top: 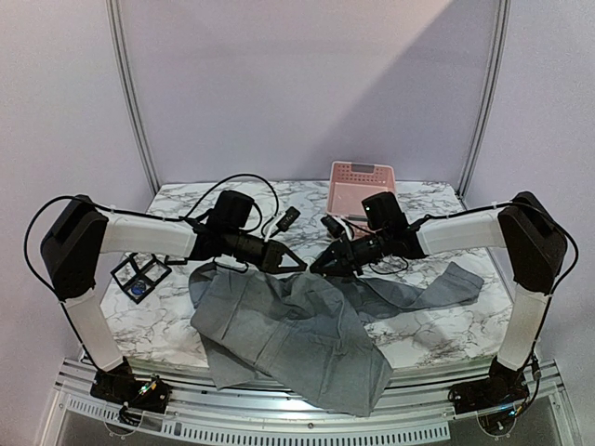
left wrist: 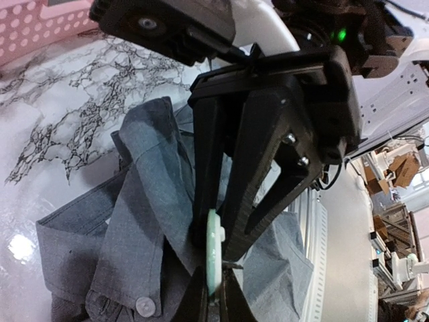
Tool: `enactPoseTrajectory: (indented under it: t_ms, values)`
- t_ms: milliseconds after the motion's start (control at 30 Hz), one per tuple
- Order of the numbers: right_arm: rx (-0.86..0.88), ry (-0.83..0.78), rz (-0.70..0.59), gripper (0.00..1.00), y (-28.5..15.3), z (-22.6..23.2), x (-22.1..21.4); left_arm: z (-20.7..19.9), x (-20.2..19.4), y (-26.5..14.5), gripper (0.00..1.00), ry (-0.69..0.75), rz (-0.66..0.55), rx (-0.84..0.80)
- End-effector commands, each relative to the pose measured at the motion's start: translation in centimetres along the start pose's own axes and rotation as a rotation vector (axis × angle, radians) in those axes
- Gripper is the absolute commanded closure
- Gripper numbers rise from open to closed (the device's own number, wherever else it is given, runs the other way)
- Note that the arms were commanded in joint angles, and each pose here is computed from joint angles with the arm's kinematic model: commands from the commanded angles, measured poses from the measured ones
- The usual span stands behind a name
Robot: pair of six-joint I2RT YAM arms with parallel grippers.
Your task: Remove the brooch from the garment
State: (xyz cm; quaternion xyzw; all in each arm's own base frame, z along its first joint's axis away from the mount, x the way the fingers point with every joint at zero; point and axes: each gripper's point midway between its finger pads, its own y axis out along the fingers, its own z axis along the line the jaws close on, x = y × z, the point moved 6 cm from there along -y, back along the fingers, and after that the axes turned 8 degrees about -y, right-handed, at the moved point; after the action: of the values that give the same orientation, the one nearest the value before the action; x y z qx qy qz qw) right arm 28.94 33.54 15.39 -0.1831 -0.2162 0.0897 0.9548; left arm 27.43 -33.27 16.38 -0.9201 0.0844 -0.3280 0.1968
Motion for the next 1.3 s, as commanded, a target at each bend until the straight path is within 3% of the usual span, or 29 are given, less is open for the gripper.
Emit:
enactPoseTrajectory:
  t_ms: [0, 367, 733, 900, 1267]
  values:
    - [-0.187, 0.041, -0.145, 0.87, -0.2, -3.6, 2.3, -7.1, -0.4, 1.5, 1.00, 0.166, 0.078, -0.269]
    - [-0.148, -0.048, -0.171, 0.80, -1.0, -2.1, 2.2, -4.9, 0.4, 1.7, 1.00, 0.099, 0.055, -0.183]
    - [-0.071, -0.310, -0.259, 0.50, -4.6, 3.3, 1.5, -2.9, 1.1, 1.2, 1.00, 0.040, 0.034, -0.136]
    - [-0.001, -0.414, -0.286, 0.47, -5.8, 5.3, 0.2, -3.1, 1.3, 0.9, 1.00, 0.045, 0.025, -0.155]
    - [0.046, -0.445, -0.244, 0.46, -5.6, 5.7, -2.2, -3.9, 2.7, -0.3, 1.00, 0.008, -0.050, -0.296]
